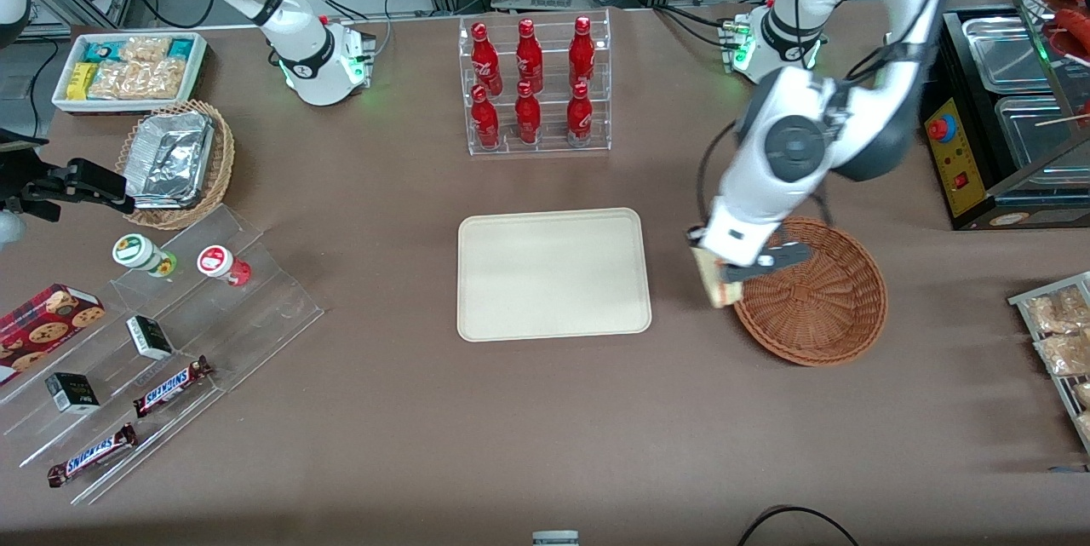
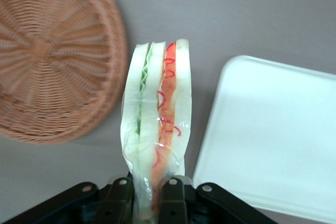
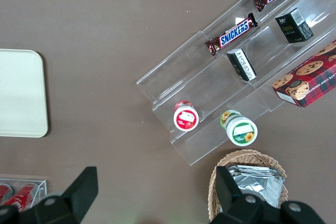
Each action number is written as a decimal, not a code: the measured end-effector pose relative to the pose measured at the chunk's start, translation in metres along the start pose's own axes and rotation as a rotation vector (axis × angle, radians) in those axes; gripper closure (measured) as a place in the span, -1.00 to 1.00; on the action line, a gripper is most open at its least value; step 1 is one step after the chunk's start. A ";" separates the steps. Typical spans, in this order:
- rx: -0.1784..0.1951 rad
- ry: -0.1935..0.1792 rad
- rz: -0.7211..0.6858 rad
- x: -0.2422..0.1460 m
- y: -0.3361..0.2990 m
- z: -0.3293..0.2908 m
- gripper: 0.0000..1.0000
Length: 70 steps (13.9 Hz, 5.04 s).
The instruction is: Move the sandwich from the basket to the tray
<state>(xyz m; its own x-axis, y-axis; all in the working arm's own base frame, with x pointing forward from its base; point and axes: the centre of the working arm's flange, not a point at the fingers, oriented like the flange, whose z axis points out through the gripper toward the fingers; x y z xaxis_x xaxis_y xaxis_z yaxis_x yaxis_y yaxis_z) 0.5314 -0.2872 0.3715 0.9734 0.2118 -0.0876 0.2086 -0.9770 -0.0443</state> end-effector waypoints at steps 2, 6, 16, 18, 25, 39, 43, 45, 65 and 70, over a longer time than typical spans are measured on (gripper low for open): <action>0.002 -0.008 0.075 -0.016 0.049 0.012 0.66; -0.055 -0.055 0.133 -0.035 0.124 0.034 0.66; -0.057 -0.096 0.223 -0.074 0.217 0.096 0.66; -0.051 -0.088 0.198 -0.070 0.222 0.102 0.66; -0.009 -0.054 0.151 -0.067 0.229 0.119 0.66; 0.004 -0.045 0.135 -0.069 0.233 0.126 -0.01; -0.020 -0.021 0.132 -0.063 0.236 0.104 -0.82; -0.028 -0.012 0.129 -0.061 0.234 0.077 -1.00; -0.027 -0.006 0.223 0.030 -0.025 -0.115 -1.00; -0.019 -0.069 0.296 0.044 -0.133 -0.141 -1.00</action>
<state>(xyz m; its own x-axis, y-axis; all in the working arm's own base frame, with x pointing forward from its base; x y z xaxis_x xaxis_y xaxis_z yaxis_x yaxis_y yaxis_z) 0.5596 -0.1520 0.5141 0.9835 -0.0816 -0.1615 -0.0807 -0.9967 0.0119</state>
